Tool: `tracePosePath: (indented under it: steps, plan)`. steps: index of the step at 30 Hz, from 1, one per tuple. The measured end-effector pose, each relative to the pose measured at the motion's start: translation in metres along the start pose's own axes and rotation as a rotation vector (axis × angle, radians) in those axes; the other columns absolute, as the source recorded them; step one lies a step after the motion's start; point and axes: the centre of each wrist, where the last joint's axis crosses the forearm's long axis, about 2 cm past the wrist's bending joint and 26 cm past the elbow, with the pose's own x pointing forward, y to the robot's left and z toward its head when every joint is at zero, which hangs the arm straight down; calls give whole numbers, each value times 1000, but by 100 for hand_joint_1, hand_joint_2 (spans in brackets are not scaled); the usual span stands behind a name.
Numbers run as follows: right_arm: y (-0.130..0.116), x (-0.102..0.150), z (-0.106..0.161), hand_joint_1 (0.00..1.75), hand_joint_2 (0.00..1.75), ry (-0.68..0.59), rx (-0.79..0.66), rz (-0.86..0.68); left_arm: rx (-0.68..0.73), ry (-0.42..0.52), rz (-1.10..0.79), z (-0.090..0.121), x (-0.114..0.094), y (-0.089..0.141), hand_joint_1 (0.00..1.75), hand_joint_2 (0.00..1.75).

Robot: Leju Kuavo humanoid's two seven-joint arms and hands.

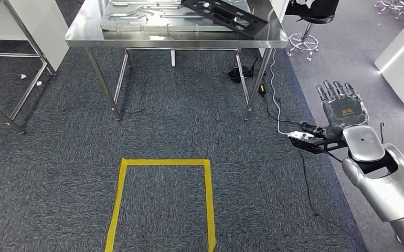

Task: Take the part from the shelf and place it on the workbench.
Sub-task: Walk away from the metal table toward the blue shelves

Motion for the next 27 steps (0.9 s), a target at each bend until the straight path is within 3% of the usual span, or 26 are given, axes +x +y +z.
tracePosePath:
  steps: [11,27]
  plan:
    - [-6,-2,-3,0,0,-1,-15,4,-3,1,-1,1,-2,-2,0,0]
    - [7,6,0,0,0,-11,0,-9,5,-4,-4,1,-3,-1,0,0]
